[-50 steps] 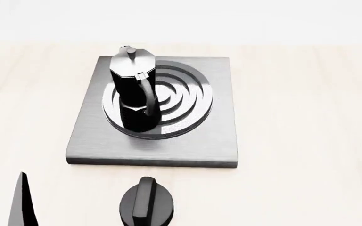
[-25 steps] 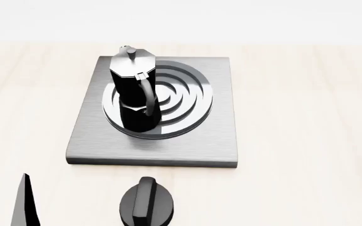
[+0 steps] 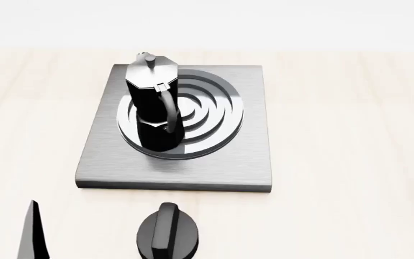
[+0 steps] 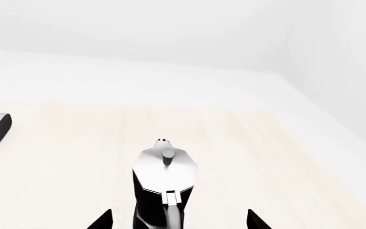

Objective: Put both moka pots on the stove.

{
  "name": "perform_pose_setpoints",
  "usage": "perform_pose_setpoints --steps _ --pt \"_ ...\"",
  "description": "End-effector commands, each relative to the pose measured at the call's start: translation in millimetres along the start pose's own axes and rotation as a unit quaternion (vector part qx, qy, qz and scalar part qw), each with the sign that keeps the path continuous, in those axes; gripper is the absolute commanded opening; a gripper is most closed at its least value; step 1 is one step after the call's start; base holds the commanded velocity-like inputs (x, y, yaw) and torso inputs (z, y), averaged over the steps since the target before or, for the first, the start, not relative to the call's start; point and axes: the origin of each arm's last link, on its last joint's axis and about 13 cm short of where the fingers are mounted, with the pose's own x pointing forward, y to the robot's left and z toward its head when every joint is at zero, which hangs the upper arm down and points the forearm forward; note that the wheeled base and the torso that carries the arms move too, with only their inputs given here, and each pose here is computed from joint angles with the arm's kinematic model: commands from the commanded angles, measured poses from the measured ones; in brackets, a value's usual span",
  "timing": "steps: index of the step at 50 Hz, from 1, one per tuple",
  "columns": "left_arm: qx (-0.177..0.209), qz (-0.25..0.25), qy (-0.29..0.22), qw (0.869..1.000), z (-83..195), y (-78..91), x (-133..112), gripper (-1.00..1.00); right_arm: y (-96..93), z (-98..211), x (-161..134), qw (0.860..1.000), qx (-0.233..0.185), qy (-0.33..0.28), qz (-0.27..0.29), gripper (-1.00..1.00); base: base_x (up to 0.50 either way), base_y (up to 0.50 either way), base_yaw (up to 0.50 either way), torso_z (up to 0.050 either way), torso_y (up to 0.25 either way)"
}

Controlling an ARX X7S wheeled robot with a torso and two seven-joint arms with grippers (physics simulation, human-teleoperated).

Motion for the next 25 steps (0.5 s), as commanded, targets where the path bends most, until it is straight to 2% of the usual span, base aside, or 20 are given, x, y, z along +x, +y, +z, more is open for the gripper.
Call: perform_pose_setpoints --steps 1,19,25 --pt "0.000 -0.002 0.002 1.000 0 -1.2 0 1.00 1.4 -17 10 1.000 0.006 0.018 -0.006 1.00 0.00 0.00 0.00 0.000 0.000" --pt "-0.001 -0.002 0.003 1.000 -2 -1.2 0 1.00 8.4 -28 24 0.999 -0.003 0.045 -0.006 1.00 0.00 0.00 0.00 0.000 0.000" --pt "0.000 -0.004 0.003 1.000 -2 -1.7 0 1.00 10.0 -37 31 0.999 0.010 0.044 -0.007 1.00 0.00 0.00 0.00 0.000 0.000"
